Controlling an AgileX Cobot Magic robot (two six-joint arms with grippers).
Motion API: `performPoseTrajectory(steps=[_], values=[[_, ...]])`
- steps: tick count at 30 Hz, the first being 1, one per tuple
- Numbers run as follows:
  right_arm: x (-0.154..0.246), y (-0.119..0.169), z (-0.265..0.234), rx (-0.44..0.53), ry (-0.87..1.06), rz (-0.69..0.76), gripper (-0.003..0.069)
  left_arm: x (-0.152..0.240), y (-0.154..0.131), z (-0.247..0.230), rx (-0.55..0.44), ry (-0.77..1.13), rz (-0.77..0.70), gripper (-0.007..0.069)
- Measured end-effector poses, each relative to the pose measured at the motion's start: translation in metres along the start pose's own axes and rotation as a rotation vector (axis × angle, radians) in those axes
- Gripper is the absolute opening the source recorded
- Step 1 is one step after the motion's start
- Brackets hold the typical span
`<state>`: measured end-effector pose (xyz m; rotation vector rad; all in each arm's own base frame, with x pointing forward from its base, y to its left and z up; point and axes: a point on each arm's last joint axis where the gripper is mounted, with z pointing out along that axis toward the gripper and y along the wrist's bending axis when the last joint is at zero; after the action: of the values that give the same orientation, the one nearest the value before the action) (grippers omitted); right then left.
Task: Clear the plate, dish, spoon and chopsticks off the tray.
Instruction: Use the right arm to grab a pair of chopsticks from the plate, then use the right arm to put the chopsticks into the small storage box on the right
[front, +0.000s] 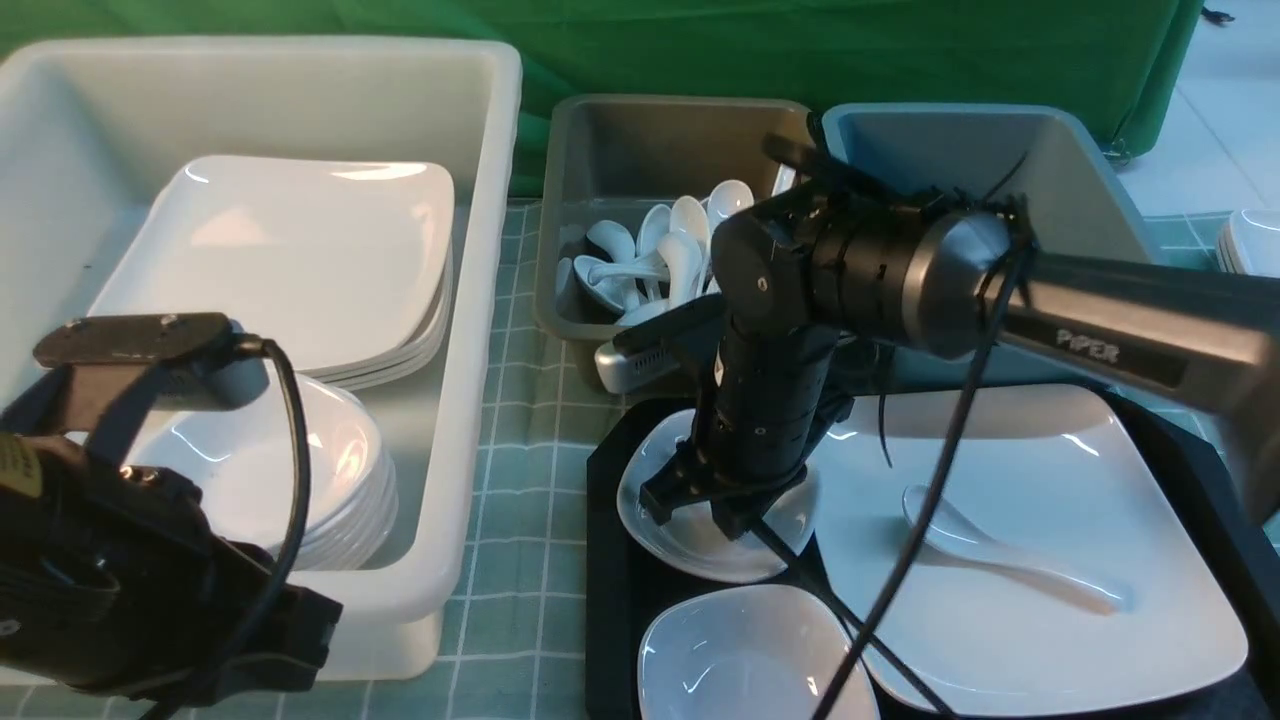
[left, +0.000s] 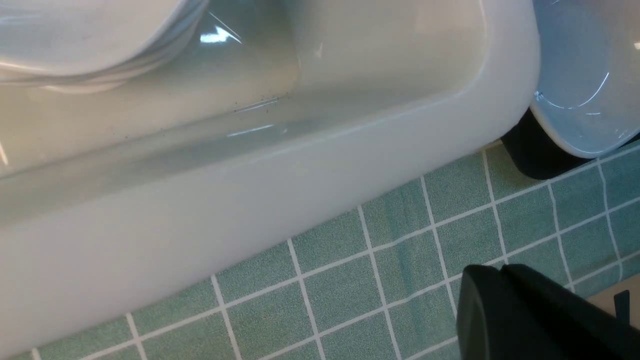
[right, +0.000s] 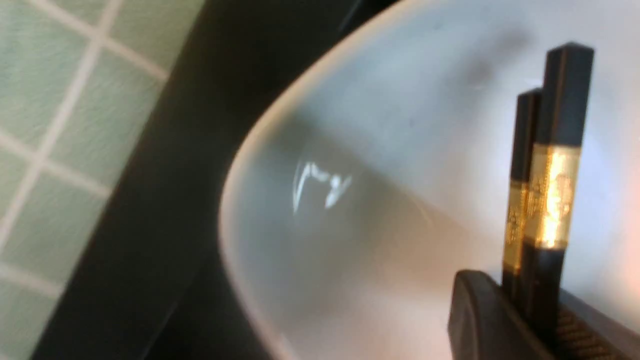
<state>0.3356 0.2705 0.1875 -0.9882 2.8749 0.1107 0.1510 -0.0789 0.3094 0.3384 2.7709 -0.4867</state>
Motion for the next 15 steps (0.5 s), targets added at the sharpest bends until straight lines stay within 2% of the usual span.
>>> performPoseTrajectory(steps=[10,12,15], values=[[0.02,0.013,-0.067,-0.056,0.0,-0.087,0.007,0.0,-0.001,0.0,0.014,0.0,-0.007,0.0],[0.021,0.006,-0.079,-0.074,-0.001,-0.086,0.007,0.0,-0.002,0.0,0.017,0.0,-0.008,0.0],[0.009,-0.024,-0.106,-0.115,-0.111,-0.026,0.007,-0.001,-0.003,0.0,0.035,-0.008,-0.016,0.0]])
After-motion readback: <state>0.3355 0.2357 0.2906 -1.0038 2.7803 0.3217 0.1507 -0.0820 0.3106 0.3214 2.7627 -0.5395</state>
